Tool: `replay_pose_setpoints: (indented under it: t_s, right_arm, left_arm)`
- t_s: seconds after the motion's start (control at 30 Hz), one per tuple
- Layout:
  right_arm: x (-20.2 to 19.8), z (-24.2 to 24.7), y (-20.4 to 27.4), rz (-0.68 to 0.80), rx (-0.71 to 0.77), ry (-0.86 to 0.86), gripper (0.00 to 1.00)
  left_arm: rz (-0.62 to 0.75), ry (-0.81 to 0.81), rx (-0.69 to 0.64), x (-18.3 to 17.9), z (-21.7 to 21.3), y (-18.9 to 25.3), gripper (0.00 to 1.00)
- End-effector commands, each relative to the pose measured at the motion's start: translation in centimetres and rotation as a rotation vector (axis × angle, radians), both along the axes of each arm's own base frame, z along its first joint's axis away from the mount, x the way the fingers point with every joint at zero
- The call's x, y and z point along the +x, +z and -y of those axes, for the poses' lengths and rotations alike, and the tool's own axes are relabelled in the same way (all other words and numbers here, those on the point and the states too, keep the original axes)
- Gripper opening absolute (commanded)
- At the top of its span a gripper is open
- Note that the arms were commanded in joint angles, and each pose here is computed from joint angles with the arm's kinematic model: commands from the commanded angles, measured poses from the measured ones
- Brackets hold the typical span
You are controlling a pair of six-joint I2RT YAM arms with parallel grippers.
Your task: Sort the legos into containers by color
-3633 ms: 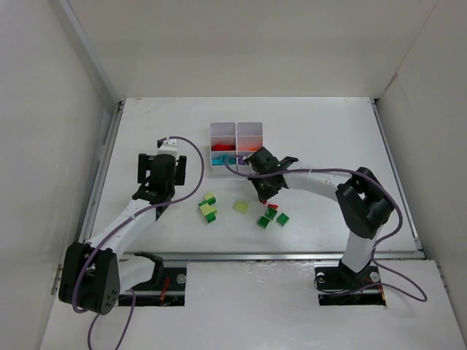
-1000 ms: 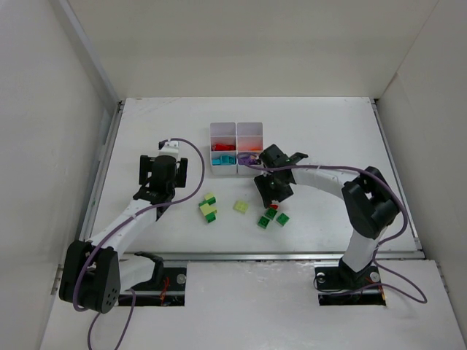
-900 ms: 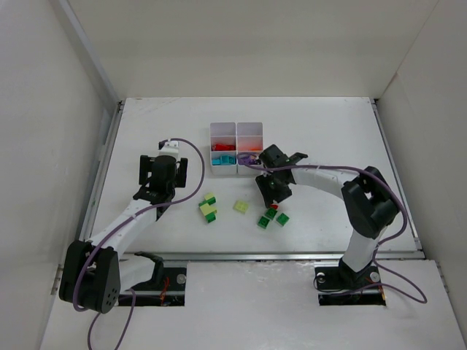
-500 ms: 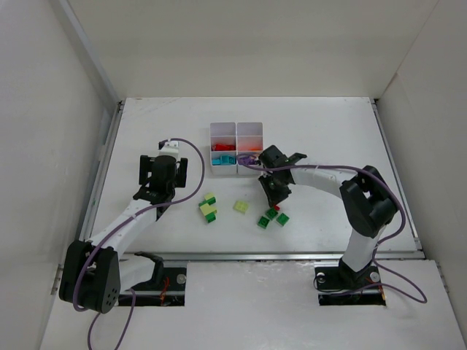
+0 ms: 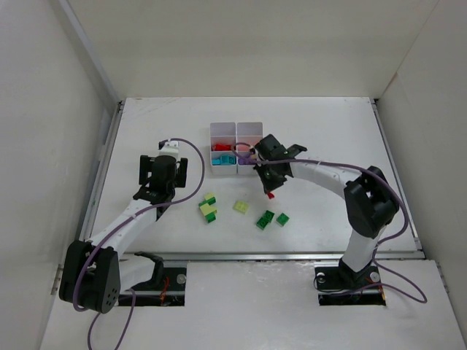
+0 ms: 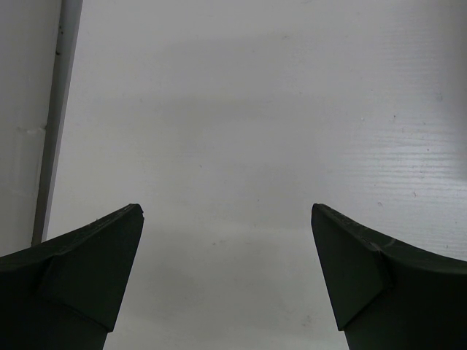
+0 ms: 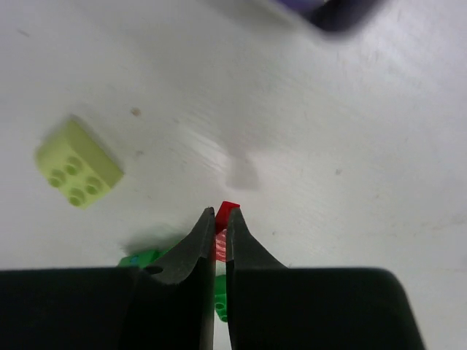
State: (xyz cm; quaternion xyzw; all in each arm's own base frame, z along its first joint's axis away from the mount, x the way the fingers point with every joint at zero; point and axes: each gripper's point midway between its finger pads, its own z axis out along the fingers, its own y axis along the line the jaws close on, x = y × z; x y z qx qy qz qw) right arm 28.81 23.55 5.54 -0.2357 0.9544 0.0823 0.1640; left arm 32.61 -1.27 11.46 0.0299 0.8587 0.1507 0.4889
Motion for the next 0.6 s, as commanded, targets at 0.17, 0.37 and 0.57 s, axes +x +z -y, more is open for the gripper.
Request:
replay_pose_setpoints:
  t_s: [0.17, 0.37, 0.57]
  right_arm:
    - [7.8, -9.2, 13.4, 0.476, 0.214, 0.261, 0.0]
    - [14.0, -14.9, 16.3, 0.636, 0.28, 0.338, 0.0]
    - [17.1, -16.3, 14.3, 0.67, 0.229, 0.328, 0.0]
  left_arm:
    - [0.043, 0.01, -0.011, 0.3, -0.2, 0.9, 1.0]
    - [0.044, 0.017, -0.006, 0.0, -0.4, 1.2, 1.0]
    - [0.044, 0.017, -0.006, 0.0, -0.4, 1.2, 1.0]
